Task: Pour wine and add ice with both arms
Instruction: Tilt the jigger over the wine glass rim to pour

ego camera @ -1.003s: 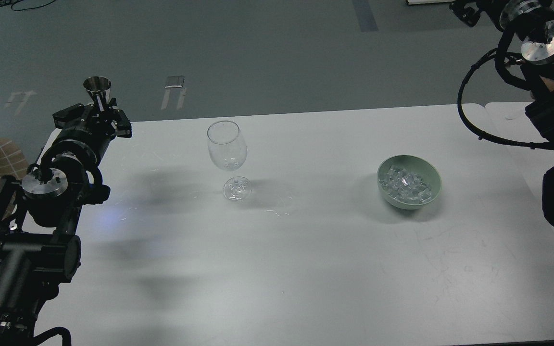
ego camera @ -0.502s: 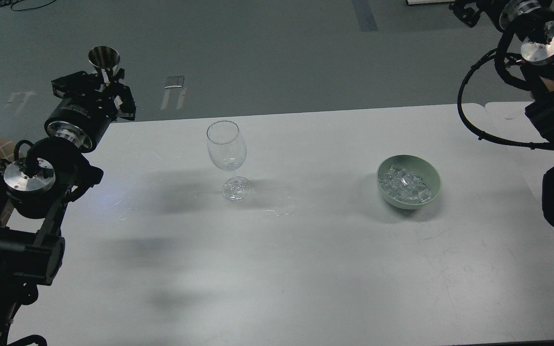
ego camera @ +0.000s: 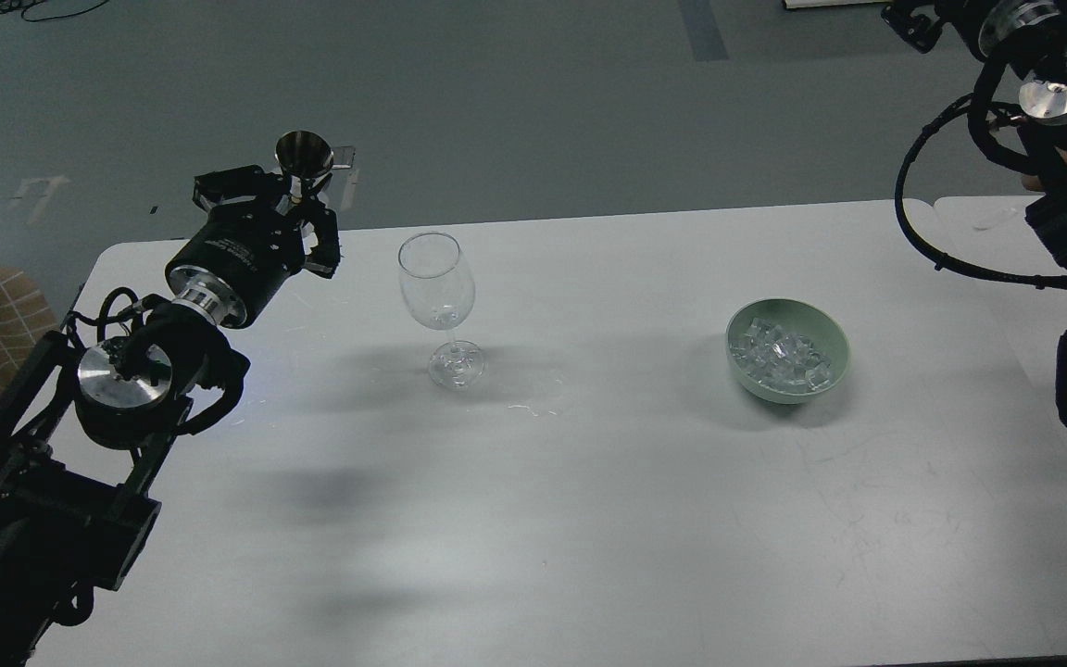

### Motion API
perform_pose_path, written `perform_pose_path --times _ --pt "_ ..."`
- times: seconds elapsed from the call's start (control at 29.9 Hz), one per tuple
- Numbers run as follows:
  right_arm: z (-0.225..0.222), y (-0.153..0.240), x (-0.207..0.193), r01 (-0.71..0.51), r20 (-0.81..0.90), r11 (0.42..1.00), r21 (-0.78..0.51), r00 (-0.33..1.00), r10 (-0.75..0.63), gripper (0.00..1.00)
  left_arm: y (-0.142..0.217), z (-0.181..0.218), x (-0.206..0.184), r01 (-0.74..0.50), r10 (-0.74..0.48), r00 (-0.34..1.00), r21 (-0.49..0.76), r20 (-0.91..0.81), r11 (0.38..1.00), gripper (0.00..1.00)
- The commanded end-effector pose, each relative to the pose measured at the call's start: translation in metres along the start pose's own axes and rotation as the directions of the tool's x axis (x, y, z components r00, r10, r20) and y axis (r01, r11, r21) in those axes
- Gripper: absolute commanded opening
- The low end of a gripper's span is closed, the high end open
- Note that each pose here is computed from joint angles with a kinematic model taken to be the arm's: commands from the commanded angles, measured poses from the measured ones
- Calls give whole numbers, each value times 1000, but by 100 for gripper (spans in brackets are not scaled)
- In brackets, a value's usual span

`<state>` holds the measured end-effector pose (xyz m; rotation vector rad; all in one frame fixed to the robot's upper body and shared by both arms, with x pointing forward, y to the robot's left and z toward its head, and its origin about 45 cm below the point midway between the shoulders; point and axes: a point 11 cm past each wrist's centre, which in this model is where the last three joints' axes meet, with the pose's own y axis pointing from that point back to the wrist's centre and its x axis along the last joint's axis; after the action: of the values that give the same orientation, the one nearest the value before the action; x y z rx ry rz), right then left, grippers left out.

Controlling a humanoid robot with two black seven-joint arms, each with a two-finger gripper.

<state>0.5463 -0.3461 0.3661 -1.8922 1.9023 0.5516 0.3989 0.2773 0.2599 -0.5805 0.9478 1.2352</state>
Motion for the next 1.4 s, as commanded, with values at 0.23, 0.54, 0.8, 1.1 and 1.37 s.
perform_pose_path --times 0.23,0.54,0.8,1.1,1.37 --pt "0 0 0 0 1 1000 0 1000 0 100 -6 -17 2 -39 37 997 19 74 999 0" --pt "0 0 0 1 3 1000 0 1000 -1 100 -7 -31 4 -50 44 987 36 156 998 0" --pt "-2 1 4 -9 2 1000 3 1000 9 100 -8 -37 7 -72 59 955 34 291 997 0" --pt "-4 1 5 -10 2 1000 7 1000 10 100 -8 -40 7 -75 58 923 30 380 997 0" --pt "-4 1 4 -5 2 1000 7 1000 5 100 -14 -32 6 -88 77 899 6 431 996 0"
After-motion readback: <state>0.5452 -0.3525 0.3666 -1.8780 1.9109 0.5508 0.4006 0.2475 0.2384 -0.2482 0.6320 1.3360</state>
